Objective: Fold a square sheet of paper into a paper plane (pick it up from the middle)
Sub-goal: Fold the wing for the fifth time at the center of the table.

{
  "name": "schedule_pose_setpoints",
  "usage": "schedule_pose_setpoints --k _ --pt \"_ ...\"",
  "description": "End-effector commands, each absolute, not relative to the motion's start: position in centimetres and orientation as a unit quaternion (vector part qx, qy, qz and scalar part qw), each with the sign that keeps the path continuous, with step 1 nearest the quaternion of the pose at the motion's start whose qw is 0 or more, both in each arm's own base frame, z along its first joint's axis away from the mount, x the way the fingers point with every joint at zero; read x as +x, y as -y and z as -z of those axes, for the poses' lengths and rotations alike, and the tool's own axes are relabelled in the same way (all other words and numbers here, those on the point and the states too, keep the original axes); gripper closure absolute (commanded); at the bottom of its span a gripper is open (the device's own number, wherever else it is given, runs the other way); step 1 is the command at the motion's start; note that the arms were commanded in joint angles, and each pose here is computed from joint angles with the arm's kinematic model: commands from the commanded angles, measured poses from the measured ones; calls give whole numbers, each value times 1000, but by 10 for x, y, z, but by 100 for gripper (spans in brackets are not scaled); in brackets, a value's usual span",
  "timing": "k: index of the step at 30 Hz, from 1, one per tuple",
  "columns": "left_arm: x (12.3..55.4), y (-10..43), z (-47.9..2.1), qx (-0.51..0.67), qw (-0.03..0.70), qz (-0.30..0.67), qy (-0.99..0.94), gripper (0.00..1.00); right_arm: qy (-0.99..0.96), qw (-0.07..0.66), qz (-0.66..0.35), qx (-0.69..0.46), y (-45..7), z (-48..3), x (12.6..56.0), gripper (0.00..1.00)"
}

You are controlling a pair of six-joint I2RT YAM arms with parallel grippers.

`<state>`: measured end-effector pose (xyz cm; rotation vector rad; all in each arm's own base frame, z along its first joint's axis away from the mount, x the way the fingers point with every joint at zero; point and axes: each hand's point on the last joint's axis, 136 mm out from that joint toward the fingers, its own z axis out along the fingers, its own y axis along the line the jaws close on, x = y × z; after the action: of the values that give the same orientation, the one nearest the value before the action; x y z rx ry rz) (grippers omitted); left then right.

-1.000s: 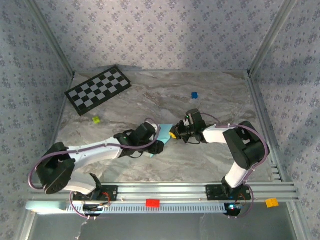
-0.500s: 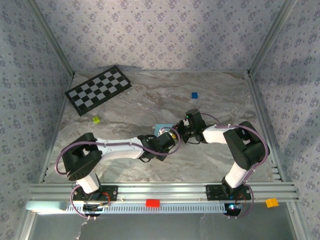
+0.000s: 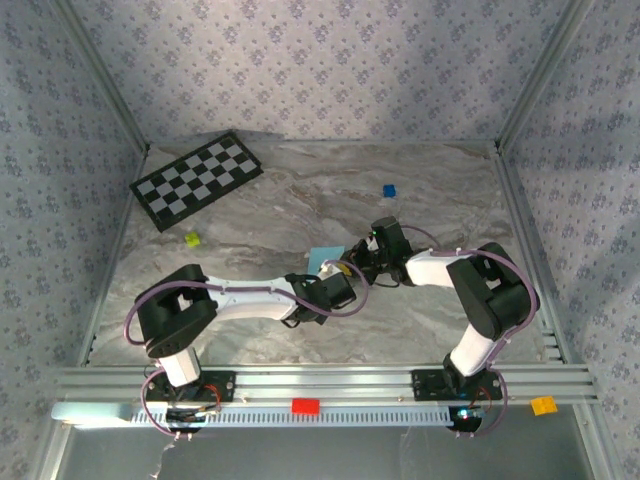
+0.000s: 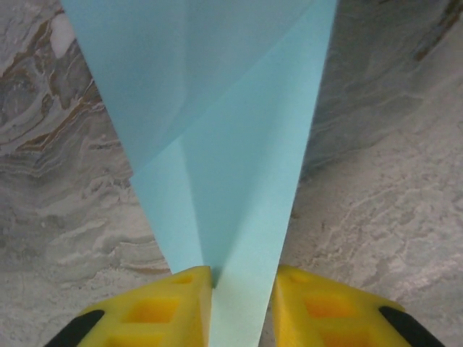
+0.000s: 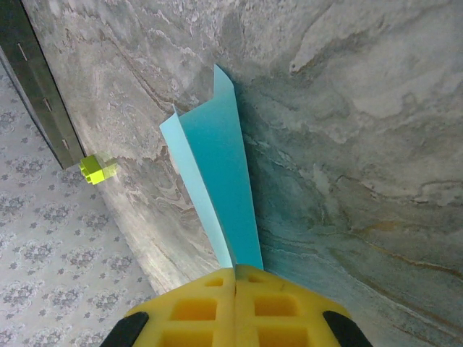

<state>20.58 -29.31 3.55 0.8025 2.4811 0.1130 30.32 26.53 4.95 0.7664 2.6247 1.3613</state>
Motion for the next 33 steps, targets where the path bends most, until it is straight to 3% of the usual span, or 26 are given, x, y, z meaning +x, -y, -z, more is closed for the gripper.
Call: schedule_pose_setpoints --k 1,9,20,28,33 --pt "208 296 -44 299 276 -44 -912 77 -856 49 -448 252 -267 -60 306 100" --pt "207 296 -40 300 272 -46 -913 86 -857 51 -447 253 -265 -62 304 100" --pt "208 294 -39 299 275 -52 -912 83 -857 52 -449 249 -265 -65 305 100" --pt "208 294 -40 297 278 -48 -912 96 -859 59 -446 244 -262 -68 305 100" --pt "208 298 -42 296 279 -37 -913 100 -868 75 -435 227 -256 -75 303 87"
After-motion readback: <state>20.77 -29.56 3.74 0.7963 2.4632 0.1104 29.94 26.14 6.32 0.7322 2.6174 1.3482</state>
